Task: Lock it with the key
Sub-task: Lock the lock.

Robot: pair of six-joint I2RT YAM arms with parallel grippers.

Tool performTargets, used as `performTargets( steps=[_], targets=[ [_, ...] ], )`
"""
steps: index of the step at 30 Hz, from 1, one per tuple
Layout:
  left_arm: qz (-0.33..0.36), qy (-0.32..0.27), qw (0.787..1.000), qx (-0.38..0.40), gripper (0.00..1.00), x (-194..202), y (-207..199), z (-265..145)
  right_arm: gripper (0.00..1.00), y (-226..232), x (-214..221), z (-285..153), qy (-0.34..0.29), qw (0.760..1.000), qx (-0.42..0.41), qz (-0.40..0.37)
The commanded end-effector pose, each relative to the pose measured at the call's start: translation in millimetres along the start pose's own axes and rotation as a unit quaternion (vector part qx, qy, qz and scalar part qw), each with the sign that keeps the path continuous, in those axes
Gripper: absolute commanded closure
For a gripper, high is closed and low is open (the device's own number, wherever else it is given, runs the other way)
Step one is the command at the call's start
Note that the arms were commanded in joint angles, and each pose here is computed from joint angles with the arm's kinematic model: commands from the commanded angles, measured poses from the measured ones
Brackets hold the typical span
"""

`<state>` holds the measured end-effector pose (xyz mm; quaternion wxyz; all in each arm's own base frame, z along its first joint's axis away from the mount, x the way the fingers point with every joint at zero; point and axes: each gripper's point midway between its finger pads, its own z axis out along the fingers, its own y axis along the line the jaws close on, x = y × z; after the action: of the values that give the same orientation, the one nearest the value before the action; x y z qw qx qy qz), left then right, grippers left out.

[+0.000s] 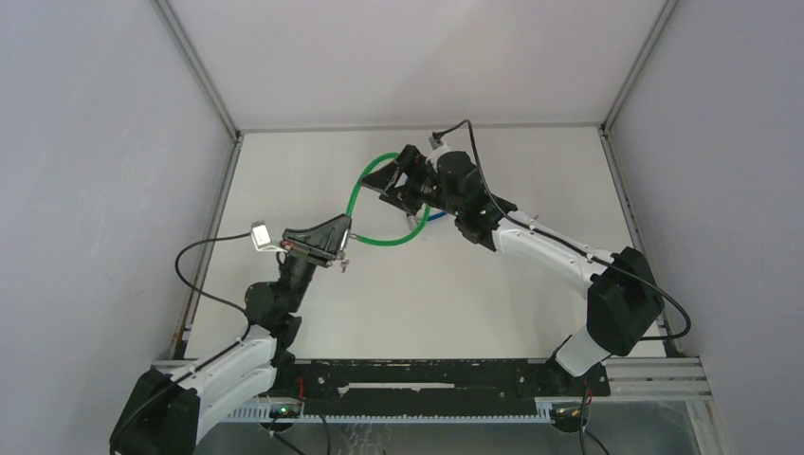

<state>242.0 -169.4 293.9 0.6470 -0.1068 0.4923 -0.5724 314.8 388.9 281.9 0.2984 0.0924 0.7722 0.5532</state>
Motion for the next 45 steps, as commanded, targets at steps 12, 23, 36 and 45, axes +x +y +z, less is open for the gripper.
performTargets(
  steps=[12, 23, 36, 45],
  targets=[
    [-0.005, -0.030, 0.999, 0.042, 1.00, -15, -20, -8, 0.35, 46, 5, 19, 0.031, 0.997, -0.065, 0.003],
    [-0.007, -0.019, 0.999, 0.035, 1.00, -9, -15, -12, 1.00, 27, 9, 22, 0.041, 0.999, -0.023, 0.009],
    [0.126, 0.145, 0.974, -0.124, 0.75, 13, 20, -9, 1.00, -7, -3, 4, 0.038, 0.983, 0.155, -0.087],
    [0.139, 0.287, 0.936, -0.147, 0.23, 45, 23, -4, 1.00, -23, -21, -19, -0.007, 0.947, 0.262, -0.186]
  ],
)
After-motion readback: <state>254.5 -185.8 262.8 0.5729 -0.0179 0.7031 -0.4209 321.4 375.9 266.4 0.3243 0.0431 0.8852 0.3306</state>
